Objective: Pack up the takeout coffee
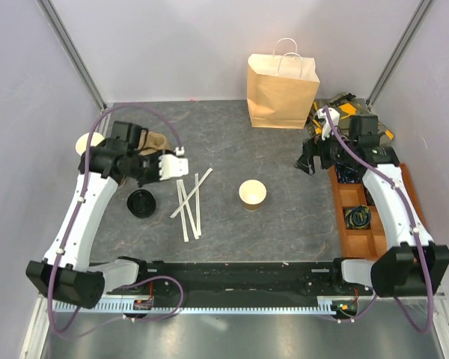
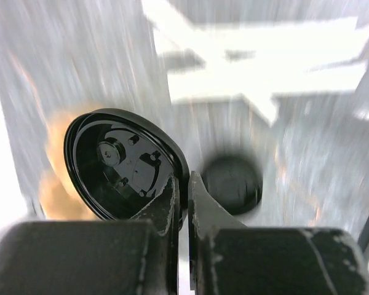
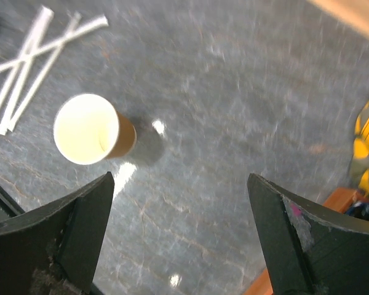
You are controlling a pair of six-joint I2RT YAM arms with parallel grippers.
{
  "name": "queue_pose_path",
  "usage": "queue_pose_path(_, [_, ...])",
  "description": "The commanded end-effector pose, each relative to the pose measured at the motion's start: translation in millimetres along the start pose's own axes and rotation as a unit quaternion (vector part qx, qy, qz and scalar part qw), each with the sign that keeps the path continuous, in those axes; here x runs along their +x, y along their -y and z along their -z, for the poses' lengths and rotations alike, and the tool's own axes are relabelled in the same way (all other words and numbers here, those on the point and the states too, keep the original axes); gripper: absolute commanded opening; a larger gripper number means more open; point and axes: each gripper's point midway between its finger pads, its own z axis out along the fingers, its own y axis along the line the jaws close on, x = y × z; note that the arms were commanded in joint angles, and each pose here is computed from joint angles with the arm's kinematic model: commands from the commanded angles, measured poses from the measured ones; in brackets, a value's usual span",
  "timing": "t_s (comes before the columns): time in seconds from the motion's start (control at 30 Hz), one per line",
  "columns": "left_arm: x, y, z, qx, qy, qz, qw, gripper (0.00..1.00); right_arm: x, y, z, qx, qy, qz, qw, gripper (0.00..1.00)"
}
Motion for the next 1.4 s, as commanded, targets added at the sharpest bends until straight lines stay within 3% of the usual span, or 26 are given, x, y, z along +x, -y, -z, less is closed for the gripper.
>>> queue_pose_path(0.0, [-105.2, 25.4, 15.6, 0.098, 0.143, 0.091, 0.981, 0.02, -53.5, -30.9, 28.0, -0.037, 0.129, 0.098, 0.986, 0.98])
queue_pose_path(0.1, [-169.2, 33.8, 26.5, 0.170, 0.228, 0.121, 0.951, 0.02, -74.0, -45.6, 46.1, -0.035, 0.181, 0.144, 0.972, 0.98])
queue_pose_path(0.2, [-221.5, 36.3, 41.9, 0.247, 0.305, 0.174, 0.903, 0.02, -89.4, -58.6, 65.8, -0.032, 0.216, 0.192, 0.957, 0.98])
queue_pose_path(0.37, [-267.9, 34.3, 62.4, 0.313, 0.382, 0.219, 0.842, 0.02, -85.6, -87.8, 100.0, -0.035, 0.236, 0.290, 0.927, 0.98])
queue_pose_path(0.4, [-268.6, 37.3, 59.3, 0.332, 0.374, 0.266, 0.824, 0.02, -84.6, -91.4, 103.1, -0.037, 0.240, 0.291, 0.925, 0.98])
queue_pose_path(0.47, [-284.6, 23.8, 79.6, 0.290, 0.439, 0.231, 0.818, 0.02, -80.4, -103.5, 109.1, -0.057, 0.248, 0.243, 0.936, 0.98])
queue_pose_path(0.5, [-280.1, 30.9, 69.3, 0.314, 0.425, 0.286, 0.799, 0.02, -81.3, -106.6, 110.3, -0.064, 0.253, 0.223, 0.939, 0.98])
queue_pose_path(0.53, [-292.8, 18.3, 83.1, 0.281, 0.483, 0.242, 0.793, 0.02, -79.5, -111.3, 109.7, -0.080, 0.254, 0.196, 0.944, 0.97])
queue_pose_path(0.57, [-294.1, 23.0, 95.2, 0.279, 0.501, 0.239, 0.783, 0.02, -75.1, -115.7, 108.2, -0.095, 0.253, 0.148, 0.951, 0.97])
queue_pose_path(0.6, [-290.0, 30.6, 86.1, 0.314, 0.484, 0.294, 0.762, 0.02, -82.8, -118.9, 111.3, -0.100, 0.272, 0.140, 0.947, 0.96])
queue_pose_path(0.7, [-294.9, 30.3, 86.5, 0.348, 0.490, 0.316, 0.734, 0.02, -92.7, -130.7, 118.7, -0.130, 0.302, 0.108, 0.938, 0.90])
queue_pose_path(0.8, [-297.8, 28.1, 88.5, 0.357, 0.503, 0.323, 0.718, 0.02, -98.5, -147.9, 122.2, -0.194, 0.308, 0.061, 0.929, 0.82])
queue_pose_path(0.93, [-303.2, 20.7, 88.8, 0.345, 0.517, 0.330, 0.710, 0.02, -105.3, -162.4, 126.9, -0.236, 0.324, 0.017, 0.916, 0.64])
queue_pose_path(1.0, [-303.9, 18.8, 88.1, 0.343, 0.518, 0.336, 0.708, 0.02, -109.2, -164.0, 126.6, -0.243, 0.329, -0.002, 0.913, 0.61])
queue_pose_path(1.1, [-305.9, 22.9, 88.2, 0.359, 0.509, 0.336, 0.706, 0.02, -113.3, -166.8, 124.1, -0.250, 0.327, 0.004, 0.911, 0.68])
queue_pose_path(1.2, [-304.7, 36.7, 87.2, 0.392, 0.487, 0.326, 0.709, 0.02, -114.0, -167.4, 121.6, -0.237, 0.321, 0.082, 0.913, 0.69])
queue_pose_path(1.23, [-304.7, 41.3, 86.3, 0.401, 0.481, 0.322, 0.710, 0.02, -122.0, -169.1, 127.5, -0.217, 0.334, 0.178, 0.900, 0.70])
queue_pose_path(1.3, [-300.1, 52.3, 85.5, 0.429, 0.460, 0.315, 0.711, 0.02, -107.2, -170.2, 121.9, -0.219, 0.296, 0.212, 0.905, 0.71])
queue_pose_path(1.37, [-295.6, 63.1, 81.7, 0.455, 0.438, 0.310, 0.711, 0.02, -107.9, -176.2, 129.6, -0.217, 0.297, 0.296, 0.882, 0.74])
